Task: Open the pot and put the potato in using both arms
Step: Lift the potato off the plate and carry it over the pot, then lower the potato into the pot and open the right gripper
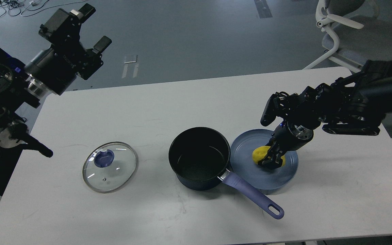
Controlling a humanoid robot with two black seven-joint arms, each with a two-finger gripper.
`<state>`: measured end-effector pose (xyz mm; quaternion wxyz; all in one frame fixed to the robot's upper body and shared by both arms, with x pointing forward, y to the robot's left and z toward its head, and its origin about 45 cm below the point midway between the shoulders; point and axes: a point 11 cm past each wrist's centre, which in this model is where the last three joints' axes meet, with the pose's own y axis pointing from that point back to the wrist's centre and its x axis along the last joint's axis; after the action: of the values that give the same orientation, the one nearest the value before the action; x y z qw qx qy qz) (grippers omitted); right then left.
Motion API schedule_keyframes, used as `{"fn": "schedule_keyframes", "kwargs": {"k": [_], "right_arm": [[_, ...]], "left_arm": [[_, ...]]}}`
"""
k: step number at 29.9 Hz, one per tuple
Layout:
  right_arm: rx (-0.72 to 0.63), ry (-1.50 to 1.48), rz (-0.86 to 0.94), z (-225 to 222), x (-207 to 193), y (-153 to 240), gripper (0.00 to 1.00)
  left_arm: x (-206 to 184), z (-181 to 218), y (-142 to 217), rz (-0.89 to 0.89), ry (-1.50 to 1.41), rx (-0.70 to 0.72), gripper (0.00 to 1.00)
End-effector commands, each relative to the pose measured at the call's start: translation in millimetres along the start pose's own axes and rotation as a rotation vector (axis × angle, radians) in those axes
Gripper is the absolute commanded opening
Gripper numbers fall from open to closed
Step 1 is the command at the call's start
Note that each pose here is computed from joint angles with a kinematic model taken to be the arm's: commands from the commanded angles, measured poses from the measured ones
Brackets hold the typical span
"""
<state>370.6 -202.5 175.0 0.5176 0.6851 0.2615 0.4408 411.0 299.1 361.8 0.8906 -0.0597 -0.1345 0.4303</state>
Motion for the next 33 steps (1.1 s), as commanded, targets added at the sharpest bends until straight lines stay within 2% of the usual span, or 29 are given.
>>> {"fn": "schedule_keyframes", "kwargs": {"k": [1,5,10,13,25,33], "right_arm": [[-0.033,0.019,0.041,6.4,19.2,28.2,0.26],[-0.093,0.042,0.117,14.7,55.3,69.8,0.26],[-0.079,0.016,0.194,3.6,88.8,87.1,0.27],[-0.04,0.016,0.211,-14.1,109.1,81.5,0.28],[0.064,0.101,0.205,-67.3,142.6,39.6,0.28],[0.085,0.074,0.235,-69.4,143.2,23.1,0.28]], "left_arm": [[-0.1,0.3,0.2,-0.001,-0.001,0.0,0.98],[-2.0,6.0,-2.1,-0.007,0.001,-0.019,0.98],[-2.0,5.9,-1.9,-0.007,0.002,-0.019,0.98],[-3.8,7.1,-2.3,-0.013,0.003,-0.022,0.98],[-5.5,8.2,-3.6,-0.016,0.008,-0.028,0.98],[-7.3,10.3,-4.5,-0.021,0.01,-0.034,0.98]]}}
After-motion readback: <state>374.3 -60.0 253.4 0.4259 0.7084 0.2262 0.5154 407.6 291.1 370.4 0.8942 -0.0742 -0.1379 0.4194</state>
